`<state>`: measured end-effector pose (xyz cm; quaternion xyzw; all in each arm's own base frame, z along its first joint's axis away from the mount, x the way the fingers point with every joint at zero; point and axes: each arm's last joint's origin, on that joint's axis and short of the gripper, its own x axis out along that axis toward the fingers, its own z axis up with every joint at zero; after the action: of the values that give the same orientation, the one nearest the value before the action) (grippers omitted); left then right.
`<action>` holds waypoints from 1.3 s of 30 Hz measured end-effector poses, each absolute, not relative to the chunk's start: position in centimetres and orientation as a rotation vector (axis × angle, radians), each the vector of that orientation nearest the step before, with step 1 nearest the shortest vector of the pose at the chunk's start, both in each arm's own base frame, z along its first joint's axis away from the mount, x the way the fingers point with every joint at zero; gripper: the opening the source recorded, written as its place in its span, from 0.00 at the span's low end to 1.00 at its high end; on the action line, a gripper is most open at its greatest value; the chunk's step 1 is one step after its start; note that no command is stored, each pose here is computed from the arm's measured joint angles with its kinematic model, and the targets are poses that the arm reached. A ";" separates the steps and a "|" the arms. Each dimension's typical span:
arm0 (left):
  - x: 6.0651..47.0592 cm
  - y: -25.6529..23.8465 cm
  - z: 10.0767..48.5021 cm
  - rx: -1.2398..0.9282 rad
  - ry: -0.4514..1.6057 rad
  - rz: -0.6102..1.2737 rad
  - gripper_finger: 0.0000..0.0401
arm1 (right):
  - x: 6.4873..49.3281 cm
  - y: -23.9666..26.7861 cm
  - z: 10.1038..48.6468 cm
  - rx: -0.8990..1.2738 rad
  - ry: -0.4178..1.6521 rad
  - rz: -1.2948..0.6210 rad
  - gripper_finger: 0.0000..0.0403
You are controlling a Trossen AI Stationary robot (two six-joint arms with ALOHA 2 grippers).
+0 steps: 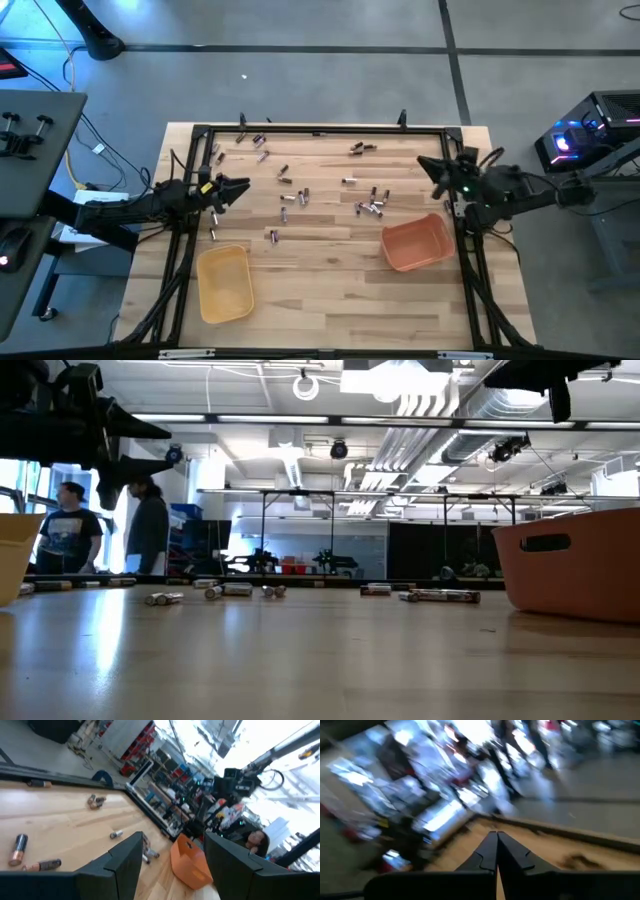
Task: Sort batteries
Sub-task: Put the black battery into the orange bin
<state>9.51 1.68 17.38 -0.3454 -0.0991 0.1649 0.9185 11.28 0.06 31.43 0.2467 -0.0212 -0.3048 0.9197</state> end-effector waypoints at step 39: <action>16.8 4.1 26.6 -0.590 0.238 0.459 0.50 | 19.6 -7.8 24.7 1.049 0.787 -0.934 0.00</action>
<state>16.76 4.15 26.63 -0.2876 0.1161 0.2236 0.9240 19.64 -7.83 24.72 0.4696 0.3525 -0.4181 0.6931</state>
